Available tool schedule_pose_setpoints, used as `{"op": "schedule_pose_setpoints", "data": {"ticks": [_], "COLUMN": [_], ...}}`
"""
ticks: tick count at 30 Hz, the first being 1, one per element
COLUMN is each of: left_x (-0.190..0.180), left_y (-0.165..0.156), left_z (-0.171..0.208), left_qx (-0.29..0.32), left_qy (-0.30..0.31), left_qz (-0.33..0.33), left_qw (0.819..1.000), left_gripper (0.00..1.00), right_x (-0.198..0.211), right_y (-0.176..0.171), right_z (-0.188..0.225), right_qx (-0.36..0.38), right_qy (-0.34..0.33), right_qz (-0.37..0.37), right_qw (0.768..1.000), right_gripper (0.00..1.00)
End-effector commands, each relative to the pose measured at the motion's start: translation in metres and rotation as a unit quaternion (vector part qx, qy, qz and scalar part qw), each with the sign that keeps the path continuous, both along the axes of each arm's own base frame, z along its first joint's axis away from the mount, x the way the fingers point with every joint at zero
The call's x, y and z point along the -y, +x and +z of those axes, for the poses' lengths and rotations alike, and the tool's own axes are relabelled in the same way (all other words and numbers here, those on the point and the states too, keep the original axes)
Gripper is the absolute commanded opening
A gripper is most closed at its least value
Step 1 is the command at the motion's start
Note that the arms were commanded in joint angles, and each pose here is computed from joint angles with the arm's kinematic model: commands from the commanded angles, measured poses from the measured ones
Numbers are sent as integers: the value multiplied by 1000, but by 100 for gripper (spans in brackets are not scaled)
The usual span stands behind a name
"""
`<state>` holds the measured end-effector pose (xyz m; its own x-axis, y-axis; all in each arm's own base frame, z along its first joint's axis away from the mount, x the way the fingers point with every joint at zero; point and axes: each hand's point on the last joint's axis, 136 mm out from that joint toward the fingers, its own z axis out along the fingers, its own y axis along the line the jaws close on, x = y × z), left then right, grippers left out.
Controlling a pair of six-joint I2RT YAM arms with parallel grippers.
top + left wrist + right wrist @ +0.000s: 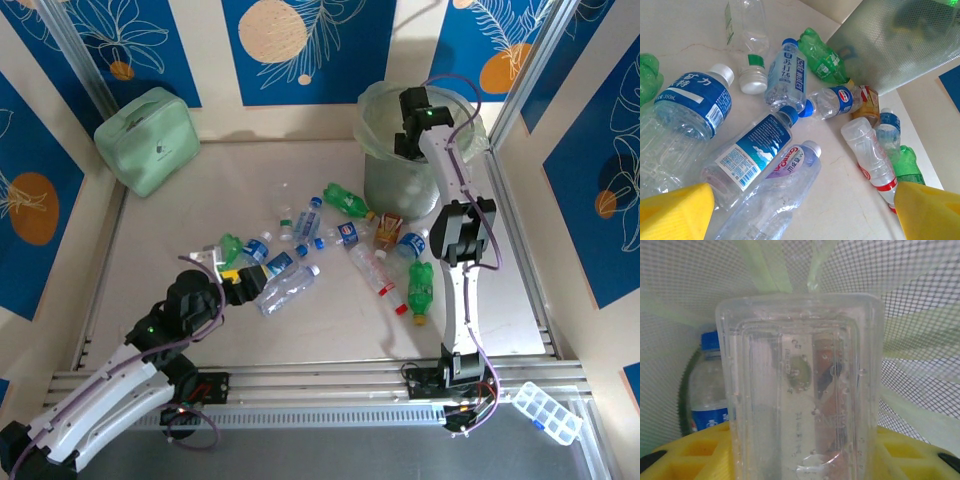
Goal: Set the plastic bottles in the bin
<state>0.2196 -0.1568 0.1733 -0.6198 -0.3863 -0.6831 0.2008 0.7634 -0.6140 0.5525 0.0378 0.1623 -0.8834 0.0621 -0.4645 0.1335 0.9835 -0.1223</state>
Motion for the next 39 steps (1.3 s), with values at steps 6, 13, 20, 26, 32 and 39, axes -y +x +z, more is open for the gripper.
{"op": "schedule_pose_setpoints", "data": {"ticks": [6, 13, 20, 26, 32, 39], "left_x": [-2, -5, -7, -6, -2, -5], "left_y": [4, 6, 8, 10, 9, 10], "left_z": [0, 0, 1, -1, 2, -10], "left_qx": [10, 17, 25, 26, 31, 2], "left_qy": [11, 20, 33, 40, 33, 56], "left_qz": [5, 11, 14, 12, 1, 8], "left_qw": [1000, 1000, 999, 999, 999, 998], "left_gripper": [93, 94, 94, 93, 93, 92], "right_x": [-2, -10, -46, -121, -172, -194], "right_y": [5, -5, -43, -116, -200, -259], "right_z": [17, 74, 167, 228, 195, 79], "right_qx": [18, 70, 166, 252, 256, 217], "right_qy": [14, 46, 92, 120, 185, 235], "right_qz": [17, 14, 42, 131, 204, 247], "right_qw": [1000, 996, 981, 951, 927, 915], "right_gripper": [70, 78, 76, 75, 74, 73]}}
